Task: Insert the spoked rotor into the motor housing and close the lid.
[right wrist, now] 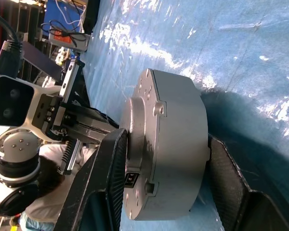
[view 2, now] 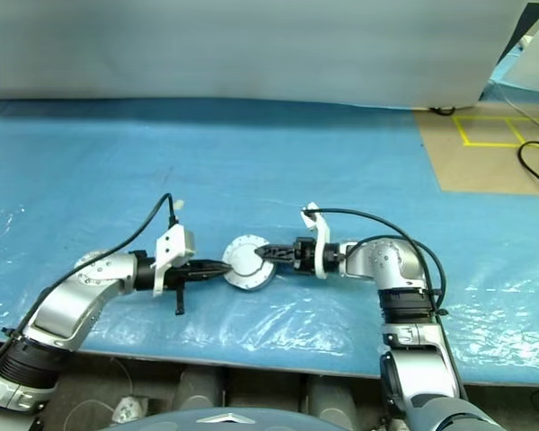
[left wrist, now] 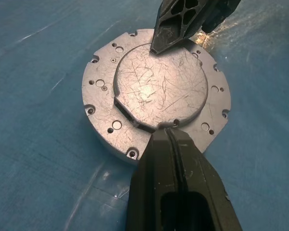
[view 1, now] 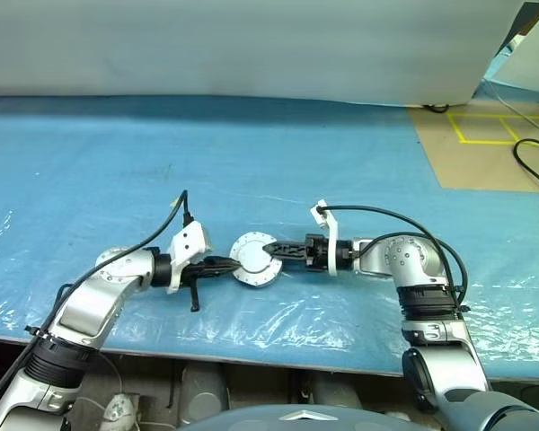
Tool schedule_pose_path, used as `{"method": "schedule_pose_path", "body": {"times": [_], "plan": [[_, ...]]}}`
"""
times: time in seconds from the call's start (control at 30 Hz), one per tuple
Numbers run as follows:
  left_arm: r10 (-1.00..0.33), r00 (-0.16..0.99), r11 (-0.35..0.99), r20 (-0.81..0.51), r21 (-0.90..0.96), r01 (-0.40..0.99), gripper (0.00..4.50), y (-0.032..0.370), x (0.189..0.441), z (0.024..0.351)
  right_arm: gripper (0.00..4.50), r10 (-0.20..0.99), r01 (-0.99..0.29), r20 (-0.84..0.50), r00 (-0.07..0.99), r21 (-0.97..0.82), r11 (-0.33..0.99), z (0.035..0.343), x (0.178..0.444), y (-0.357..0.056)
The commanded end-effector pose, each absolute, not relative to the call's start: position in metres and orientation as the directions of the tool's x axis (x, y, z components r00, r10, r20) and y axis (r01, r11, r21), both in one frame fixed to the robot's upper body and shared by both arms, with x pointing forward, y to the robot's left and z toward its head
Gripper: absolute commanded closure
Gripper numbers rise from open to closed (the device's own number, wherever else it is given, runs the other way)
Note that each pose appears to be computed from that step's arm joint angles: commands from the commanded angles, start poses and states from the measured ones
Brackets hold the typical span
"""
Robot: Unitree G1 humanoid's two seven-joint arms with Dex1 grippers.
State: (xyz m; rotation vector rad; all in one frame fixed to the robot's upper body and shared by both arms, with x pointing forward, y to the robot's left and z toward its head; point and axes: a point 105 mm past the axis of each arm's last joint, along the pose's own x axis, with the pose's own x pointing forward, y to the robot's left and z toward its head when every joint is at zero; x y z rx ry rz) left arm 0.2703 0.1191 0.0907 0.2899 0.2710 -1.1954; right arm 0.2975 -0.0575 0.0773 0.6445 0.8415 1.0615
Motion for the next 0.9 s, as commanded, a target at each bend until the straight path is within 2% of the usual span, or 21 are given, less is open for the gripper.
{"method": "schedule_pose_path", "body": {"times": [0.03, 0.3, 0.53, 0.67, 0.9], "plan": [[-0.882, 0.418, 0.393, -0.218, 0.147, 0.907, 4.5, 0.12, 0.281, 0.133, 2.43, 0.956, -0.501, -0.234, 0.177, 0.815, 0.292, 0.084, 0.291, -0.041], [-0.859, 0.508, 0.503, -0.068, 0.078, 0.861, 4.5, 0.145, 0.284, 0.179, 2.46, 0.955, -0.493, -0.195, 0.223, 0.822, 0.284, 0.095, 0.304, -0.045], [-0.811, 0.582, 0.581, -0.062, 0.035, 0.813, 4.5, 0.164, 0.288, 0.179, 2.46, 0.956, -0.486, -0.179, 0.23, 0.831, 0.273, 0.098, 0.305, -0.045], [-0.811, 0.584, 0.584, -0.034, 0.007, 0.812, 4.5, 0.164, 0.287, 0.184, 3.32, 0.954, -0.469, -0.154, 0.257, 0.843, 0.263, 0.1, 0.31, -0.046], [-0.799, 0.601, 0.601, -0.017, -0.01, 0.799, 4.5, 0.166, 0.29, 0.189, 3.35, 0.945, -0.443, -0.162, 0.286, 0.852, 0.28, 0.099, 0.318, -0.047]]}}
